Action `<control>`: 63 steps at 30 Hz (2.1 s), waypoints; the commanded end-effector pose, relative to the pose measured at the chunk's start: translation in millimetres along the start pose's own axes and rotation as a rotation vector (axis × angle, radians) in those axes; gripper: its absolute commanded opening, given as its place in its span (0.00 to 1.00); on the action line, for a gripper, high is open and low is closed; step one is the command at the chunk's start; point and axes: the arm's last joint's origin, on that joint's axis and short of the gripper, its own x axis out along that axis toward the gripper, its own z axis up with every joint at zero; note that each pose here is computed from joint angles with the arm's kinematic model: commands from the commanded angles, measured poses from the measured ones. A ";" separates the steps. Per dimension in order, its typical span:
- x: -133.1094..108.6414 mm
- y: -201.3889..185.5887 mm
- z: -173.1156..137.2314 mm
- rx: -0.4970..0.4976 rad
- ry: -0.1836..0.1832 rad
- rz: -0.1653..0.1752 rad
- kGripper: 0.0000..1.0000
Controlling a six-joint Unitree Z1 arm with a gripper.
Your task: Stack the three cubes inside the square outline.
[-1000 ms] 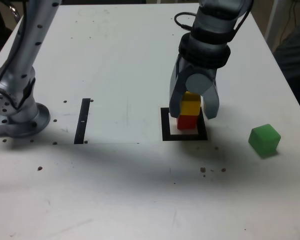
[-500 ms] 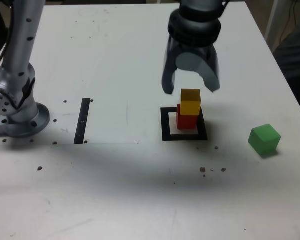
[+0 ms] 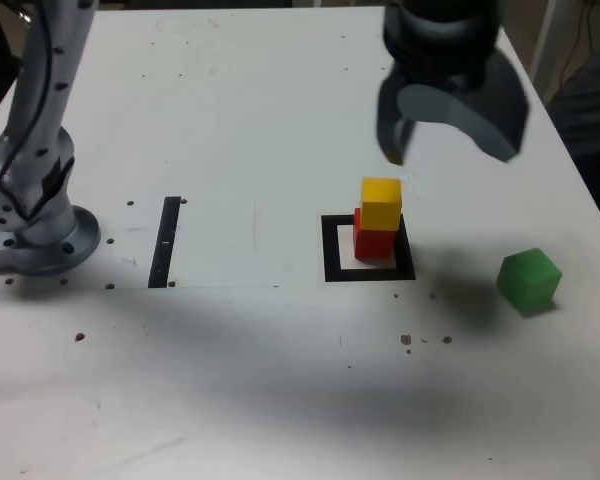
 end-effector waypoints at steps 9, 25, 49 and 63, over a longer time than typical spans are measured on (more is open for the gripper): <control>4.9 -6.4 38.9 0.165 -0.064 0.004 1.00; 47.8 -1.4 73.0 0.519 -0.041 -0.015 1.00; 94.1 -16.4 109.7 0.639 -0.029 -0.097 0.93; 104.6 -20.3 114.8 0.594 -0.022 -0.115 0.37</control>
